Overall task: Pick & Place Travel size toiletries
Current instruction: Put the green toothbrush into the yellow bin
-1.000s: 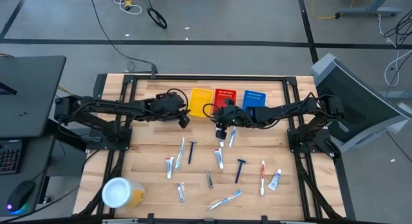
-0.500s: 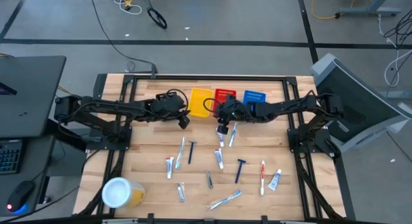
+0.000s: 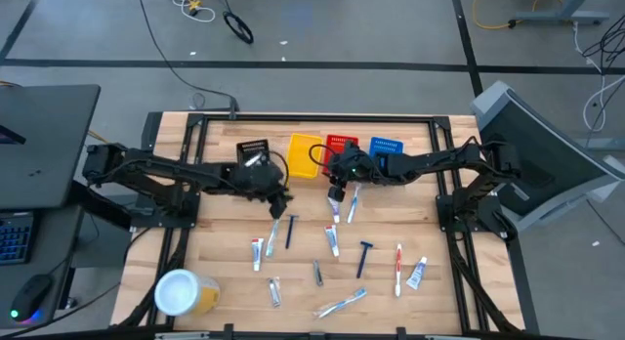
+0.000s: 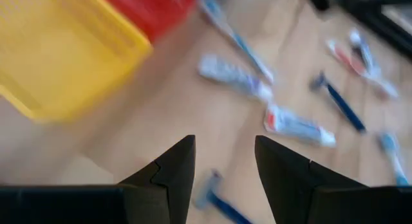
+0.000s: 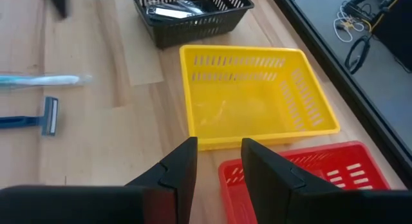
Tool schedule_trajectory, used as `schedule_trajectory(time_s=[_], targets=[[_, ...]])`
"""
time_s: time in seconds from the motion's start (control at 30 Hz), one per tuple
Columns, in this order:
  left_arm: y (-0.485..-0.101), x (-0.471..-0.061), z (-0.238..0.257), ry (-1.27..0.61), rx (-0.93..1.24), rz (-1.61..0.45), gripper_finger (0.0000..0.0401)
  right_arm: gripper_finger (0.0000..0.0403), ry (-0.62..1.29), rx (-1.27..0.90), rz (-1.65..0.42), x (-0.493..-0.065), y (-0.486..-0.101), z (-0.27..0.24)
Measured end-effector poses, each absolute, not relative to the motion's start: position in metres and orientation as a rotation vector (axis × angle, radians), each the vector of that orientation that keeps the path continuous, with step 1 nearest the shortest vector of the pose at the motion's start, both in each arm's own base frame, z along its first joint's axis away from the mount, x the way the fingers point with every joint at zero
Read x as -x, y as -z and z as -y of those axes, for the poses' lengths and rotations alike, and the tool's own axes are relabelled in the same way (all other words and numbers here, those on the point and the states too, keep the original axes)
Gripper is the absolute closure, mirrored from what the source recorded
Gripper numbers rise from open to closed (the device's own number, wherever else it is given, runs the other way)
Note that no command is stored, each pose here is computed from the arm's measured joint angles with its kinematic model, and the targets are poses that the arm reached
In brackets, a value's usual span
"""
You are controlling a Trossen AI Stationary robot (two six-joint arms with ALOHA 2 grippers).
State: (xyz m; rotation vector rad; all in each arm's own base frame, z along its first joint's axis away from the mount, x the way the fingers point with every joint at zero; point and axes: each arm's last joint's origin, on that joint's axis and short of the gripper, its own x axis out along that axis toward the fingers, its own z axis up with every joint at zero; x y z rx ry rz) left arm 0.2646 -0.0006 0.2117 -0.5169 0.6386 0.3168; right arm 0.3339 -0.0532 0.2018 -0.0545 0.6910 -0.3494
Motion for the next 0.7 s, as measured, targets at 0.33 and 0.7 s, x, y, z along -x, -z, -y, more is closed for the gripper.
schedule_trajectory(time_s=[0.33,0.7], targets=[[-0.169,-0.269,0.044,-0.404,0.598,-0.825,0.023,0.0273,0.352,0.053,-0.664,-0.335,-0.204,0.054],[-0.16,-0.255,0.055,-0.541,0.612,-0.908,0.023,0.0273,0.351,0.053,-0.663,-0.335,-0.204,0.054]])
